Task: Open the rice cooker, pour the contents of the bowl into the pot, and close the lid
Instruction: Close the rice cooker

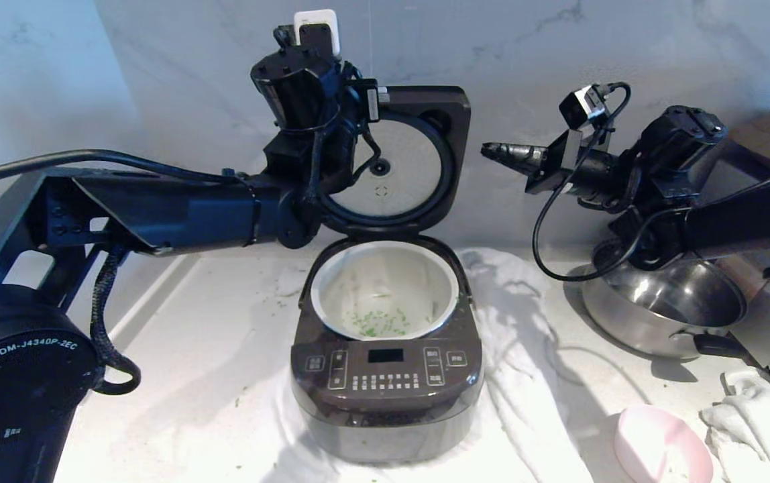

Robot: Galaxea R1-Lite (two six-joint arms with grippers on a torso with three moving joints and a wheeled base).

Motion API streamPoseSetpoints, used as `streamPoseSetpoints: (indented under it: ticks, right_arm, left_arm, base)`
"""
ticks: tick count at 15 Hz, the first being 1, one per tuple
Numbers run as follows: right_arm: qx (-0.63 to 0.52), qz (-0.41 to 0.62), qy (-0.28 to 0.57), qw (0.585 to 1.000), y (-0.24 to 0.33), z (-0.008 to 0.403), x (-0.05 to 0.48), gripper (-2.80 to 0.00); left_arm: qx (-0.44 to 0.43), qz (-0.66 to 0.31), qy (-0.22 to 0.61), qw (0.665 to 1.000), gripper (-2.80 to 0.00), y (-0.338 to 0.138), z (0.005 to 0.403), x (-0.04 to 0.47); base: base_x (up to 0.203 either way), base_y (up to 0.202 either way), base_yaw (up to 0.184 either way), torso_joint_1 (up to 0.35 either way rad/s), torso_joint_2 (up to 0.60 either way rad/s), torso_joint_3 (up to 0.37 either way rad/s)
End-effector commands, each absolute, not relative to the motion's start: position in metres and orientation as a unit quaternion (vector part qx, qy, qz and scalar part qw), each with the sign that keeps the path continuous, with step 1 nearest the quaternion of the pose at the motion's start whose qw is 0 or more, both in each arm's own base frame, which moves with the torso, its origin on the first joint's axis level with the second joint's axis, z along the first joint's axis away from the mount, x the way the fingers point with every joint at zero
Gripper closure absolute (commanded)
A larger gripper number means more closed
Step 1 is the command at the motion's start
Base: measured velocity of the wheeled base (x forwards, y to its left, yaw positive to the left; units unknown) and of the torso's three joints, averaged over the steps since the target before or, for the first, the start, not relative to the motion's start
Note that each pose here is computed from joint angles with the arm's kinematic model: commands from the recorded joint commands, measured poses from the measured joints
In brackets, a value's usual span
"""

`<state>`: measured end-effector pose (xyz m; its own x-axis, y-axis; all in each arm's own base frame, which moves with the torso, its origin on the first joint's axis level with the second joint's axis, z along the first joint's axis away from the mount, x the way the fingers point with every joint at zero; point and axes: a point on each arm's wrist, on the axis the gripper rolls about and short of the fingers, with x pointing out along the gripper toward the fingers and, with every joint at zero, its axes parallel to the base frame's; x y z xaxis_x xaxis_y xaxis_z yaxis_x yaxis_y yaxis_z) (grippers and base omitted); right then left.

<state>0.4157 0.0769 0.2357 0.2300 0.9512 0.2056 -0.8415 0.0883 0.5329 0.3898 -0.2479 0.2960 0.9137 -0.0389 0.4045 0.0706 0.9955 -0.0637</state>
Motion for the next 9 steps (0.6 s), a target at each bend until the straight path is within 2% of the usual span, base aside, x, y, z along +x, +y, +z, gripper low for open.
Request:
streamPoseSetpoints:
  ticks: [1, 4, 9]
  right_arm:
    - [0.27, 0.622, 0.078, 0.731, 0.072, 0.265, 0.382, 0.0]
    - [0.261, 0.62, 0.061, 0.737, 0.063, 0.285, 0.363, 0.0]
    - [0.274, 0.62, 0.053, 0.734, 0.058, 0.303, 0.361, 0.0]
  left_arm:
    - [-0.033, -0.024, -0.2, 0.979, 0.0, -0.251, 0.292, 0.39]
    - [-0.021, -0.025, -0.177, 0.984, 0.0, -0.246, 0.29, 0.374]
    - [0.01, -0.064, -0.122, 0.99, 0.0, -0.236, 0.271, 0.317]
  base:
    - [0.0, 0.0, 0.0, 0.0, 0.0, 0.0]
    - [0.0, 0.0, 0.0, 0.0, 0.0, 0.0]
    - [0.0, 0.0, 0.0, 0.0, 0.0, 0.0]
